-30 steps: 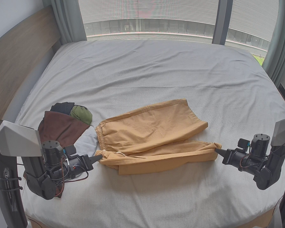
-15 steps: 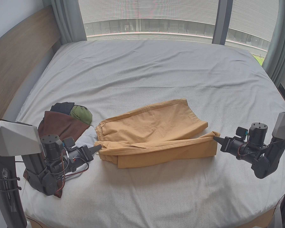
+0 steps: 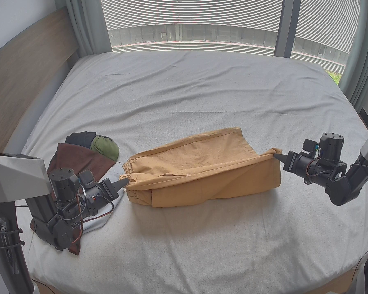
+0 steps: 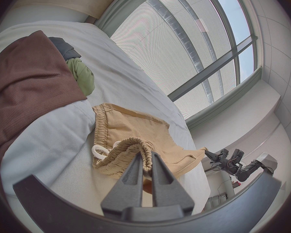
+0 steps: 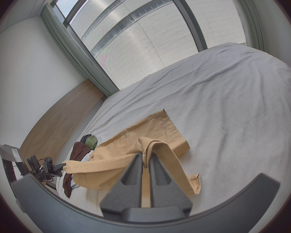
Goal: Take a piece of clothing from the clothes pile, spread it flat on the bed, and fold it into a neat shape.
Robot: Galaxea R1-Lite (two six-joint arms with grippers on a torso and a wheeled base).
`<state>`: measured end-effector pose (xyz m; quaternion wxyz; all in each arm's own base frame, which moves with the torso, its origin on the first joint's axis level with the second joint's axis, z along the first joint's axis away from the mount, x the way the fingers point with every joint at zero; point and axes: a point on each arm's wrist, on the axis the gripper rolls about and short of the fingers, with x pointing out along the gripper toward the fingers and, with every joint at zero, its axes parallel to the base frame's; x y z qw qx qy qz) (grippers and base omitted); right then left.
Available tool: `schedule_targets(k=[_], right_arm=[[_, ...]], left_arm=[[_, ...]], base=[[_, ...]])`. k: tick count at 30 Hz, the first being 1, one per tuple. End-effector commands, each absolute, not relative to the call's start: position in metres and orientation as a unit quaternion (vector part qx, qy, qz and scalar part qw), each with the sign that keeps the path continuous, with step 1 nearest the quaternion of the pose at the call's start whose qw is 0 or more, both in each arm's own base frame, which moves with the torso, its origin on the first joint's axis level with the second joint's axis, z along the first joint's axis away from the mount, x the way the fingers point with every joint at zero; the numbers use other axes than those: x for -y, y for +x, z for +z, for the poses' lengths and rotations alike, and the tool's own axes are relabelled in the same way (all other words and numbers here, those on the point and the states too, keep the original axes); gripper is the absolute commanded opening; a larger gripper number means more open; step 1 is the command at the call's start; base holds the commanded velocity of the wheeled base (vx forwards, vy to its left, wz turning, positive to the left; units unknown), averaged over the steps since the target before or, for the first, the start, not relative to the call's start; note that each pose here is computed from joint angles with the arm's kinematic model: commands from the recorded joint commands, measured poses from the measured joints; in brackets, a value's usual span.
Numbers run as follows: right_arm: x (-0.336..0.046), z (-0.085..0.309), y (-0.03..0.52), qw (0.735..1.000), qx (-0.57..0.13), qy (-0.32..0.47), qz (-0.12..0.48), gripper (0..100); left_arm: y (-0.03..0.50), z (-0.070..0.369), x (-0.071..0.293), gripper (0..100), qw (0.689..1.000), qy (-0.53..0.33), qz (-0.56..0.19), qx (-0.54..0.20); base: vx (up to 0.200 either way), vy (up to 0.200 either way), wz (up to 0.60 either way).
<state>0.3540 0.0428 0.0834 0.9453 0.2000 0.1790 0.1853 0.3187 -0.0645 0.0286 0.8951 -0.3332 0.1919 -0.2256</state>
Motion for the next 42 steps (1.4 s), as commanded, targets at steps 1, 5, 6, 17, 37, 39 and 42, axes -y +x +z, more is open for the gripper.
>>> schedule_targets(k=[1, 5, 6, 17, 37, 39, 42], right_arm=[[-0.045, 0.102, 0.357, 0.948, -0.159, 0.198, 0.192, 0], [-0.048, 0.115, 0.358, 0.948, -0.153, 0.196, 0.198, 0], [-0.049, 0.119, 0.36, 0.948, -0.152, 0.195, 0.198, 0], [-0.052, 0.132, 0.377, 0.949, -0.145, 0.194, 0.2, 0], [-0.067, 0.146, 0.427, 0.947, -0.148, 0.191, 0.21, 0], [-0.068, 0.145, 0.429, 0.947, -0.149, 0.191, 0.21, 0], [-0.07, 0.143, 0.433, 0.947, -0.146, 0.19, 0.211, 0]], left_arm=[[0.319, 0.032, 0.064, 0, 0.897, -0.334, -0.223, -0.185], [0.319, 0.033, 0.064, 0, 0.897, -0.335, -0.222, -0.184], [0.32, 0.033, 0.064, 0, 0.897, -0.335, -0.222, -0.183], [0.329, 0.04, 0.069, 0, 0.896, -0.365, -0.199, -0.16], [0.334, 0.034, 0.074, 0, 0.894, -0.371, -0.195, -0.161], [0.334, 0.034, 0.074, 0, 0.894, -0.371, -0.194, -0.16], [0.335, 0.032, 0.074, 0, 0.893, -0.375, -0.19, -0.161]], base=[[0.0, 0.0, 0.0], [0.0, 0.0, 0.0], [0.0, 0.0, 0.0], [0.0, 0.0, 0.0], [0.0, 0.0, 0.0], [0.0, 0.0, 0.0], [0.0, 0.0, 0.0]])
